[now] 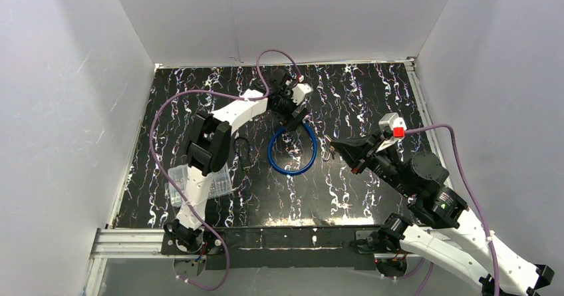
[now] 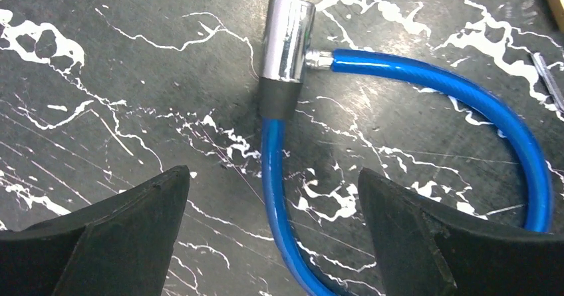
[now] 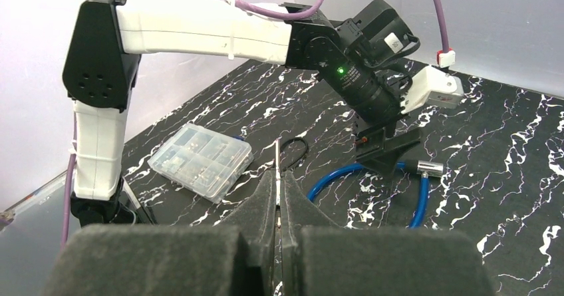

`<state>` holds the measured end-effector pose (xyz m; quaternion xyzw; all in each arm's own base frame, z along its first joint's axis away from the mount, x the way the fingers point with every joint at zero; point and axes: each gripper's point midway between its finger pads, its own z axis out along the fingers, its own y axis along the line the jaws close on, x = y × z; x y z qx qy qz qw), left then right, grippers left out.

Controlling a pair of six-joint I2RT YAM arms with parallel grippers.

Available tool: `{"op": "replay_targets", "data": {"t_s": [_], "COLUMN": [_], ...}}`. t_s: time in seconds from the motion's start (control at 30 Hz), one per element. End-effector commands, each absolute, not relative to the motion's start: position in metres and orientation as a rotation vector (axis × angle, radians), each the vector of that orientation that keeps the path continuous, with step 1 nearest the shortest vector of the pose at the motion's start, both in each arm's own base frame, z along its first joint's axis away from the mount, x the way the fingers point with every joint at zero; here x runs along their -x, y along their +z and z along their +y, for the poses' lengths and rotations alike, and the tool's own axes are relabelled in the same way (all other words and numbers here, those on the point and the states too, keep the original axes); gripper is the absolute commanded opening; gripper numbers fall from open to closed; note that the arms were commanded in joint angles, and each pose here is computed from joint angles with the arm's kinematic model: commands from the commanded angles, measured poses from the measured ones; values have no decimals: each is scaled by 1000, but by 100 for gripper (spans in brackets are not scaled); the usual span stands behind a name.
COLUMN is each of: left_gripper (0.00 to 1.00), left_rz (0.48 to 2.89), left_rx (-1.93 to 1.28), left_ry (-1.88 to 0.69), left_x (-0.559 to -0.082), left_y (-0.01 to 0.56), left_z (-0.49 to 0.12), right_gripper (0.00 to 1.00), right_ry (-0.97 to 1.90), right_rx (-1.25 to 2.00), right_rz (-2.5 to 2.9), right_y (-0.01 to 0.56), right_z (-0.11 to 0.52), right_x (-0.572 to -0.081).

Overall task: Unlock with the key
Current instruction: Pick up the lock from the center of the board.

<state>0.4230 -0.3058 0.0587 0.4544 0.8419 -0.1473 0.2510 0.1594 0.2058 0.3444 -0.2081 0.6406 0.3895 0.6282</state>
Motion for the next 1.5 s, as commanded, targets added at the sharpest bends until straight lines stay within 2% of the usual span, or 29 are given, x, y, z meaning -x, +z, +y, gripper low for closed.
{"op": "replay_targets", "data": {"t_s": [0.0, 0.23, 0.37, 0.57, 0.73, 0.87, 1.03, 1.27, 1.47], "left_gripper": [98, 89, 74, 38, 1, 0, 0, 0, 0], "left_rz": [2238, 2249, 2239, 2263, 2259, 2166, 1826, 1307, 961], "left_rx": [-1247, -1267, -1283, -1318, -1378, -1411, -1530, -1604, -1611], "left_ry": [-439, -506, -551, -618, -610, -692, -801, -912, -898], "left_x": [-437, -440, -437, -425, -412, -393, -345, -218, -123], "left_y": [58, 42, 37, 28, 27, 69, 181, 336, 403], "left_z": [-312, -318, -324, -328, -319, -319, -316, -282, -249], "right_gripper": [1, 1, 1, 1, 1, 1, 1, 1, 1], "right_ry": [914, 919, 924, 925, 903, 866, 836, 906, 1068], "right_rx": [431, 426, 430, 415, 411, 424, 478, 611, 764], "right_rz": [1405, 1405, 1406, 1400, 1406, 1416, 1407, 1373, 1346], "right_y": [369, 370, 372, 375, 376, 379, 398, 443, 467], "right_z": [201, 203, 206, 203, 200, 197, 196, 204, 218], "right_x": [-159, -161, -161, -161, -163, -165, -163, -141, -106]}}
